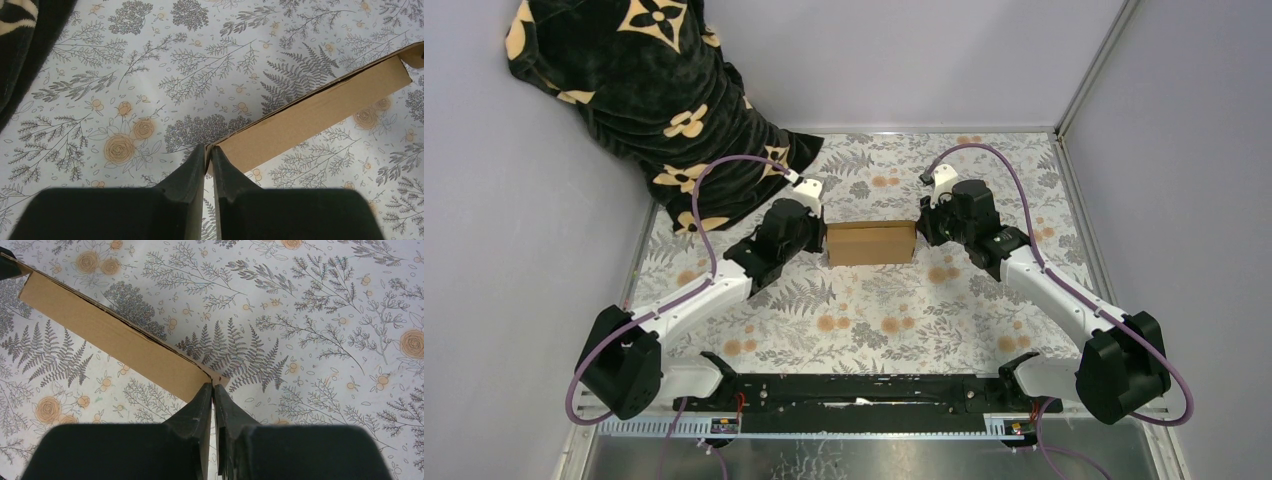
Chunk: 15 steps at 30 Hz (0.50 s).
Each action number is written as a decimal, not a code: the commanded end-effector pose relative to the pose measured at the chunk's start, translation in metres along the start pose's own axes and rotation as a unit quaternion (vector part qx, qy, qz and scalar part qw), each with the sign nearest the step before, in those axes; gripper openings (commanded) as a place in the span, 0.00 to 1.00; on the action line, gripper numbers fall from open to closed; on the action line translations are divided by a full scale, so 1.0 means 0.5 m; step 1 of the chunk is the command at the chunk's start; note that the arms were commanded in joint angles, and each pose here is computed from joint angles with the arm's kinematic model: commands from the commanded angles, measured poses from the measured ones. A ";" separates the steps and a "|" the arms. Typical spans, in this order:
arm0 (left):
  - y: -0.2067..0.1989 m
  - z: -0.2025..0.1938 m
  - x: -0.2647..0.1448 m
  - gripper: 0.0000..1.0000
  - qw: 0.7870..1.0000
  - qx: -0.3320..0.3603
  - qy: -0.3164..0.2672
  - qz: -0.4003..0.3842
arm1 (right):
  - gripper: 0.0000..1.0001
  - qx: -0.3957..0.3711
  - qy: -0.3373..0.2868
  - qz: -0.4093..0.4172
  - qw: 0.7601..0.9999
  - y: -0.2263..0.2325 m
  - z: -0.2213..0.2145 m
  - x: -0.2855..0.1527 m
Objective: Fold the paper box
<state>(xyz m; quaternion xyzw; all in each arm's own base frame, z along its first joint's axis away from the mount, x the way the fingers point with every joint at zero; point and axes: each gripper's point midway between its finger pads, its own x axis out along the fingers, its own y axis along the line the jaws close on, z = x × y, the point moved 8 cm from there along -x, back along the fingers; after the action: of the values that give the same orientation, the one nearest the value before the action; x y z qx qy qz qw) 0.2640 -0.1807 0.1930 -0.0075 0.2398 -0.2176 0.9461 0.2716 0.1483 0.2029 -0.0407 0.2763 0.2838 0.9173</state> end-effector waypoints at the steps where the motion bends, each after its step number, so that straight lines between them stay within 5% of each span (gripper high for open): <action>1: -0.015 0.044 0.003 0.15 0.999 -0.004 -0.032 -0.013 | 0.11 -0.009 -0.033 0.001 0.999 0.005 0.030 -0.002; 15: -0.024 0.051 0.018 0.13 1.000 -0.019 -0.010 -0.017 | 0.10 -0.002 -0.028 0.009 1.000 0.019 0.036 0.000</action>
<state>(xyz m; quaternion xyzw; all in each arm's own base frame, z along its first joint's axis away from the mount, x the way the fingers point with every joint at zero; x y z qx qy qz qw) 0.2750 -0.1895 0.2044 -0.0181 0.2390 -0.2167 0.9463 0.2708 0.1493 0.2027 -0.0405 0.2775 0.2824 0.9174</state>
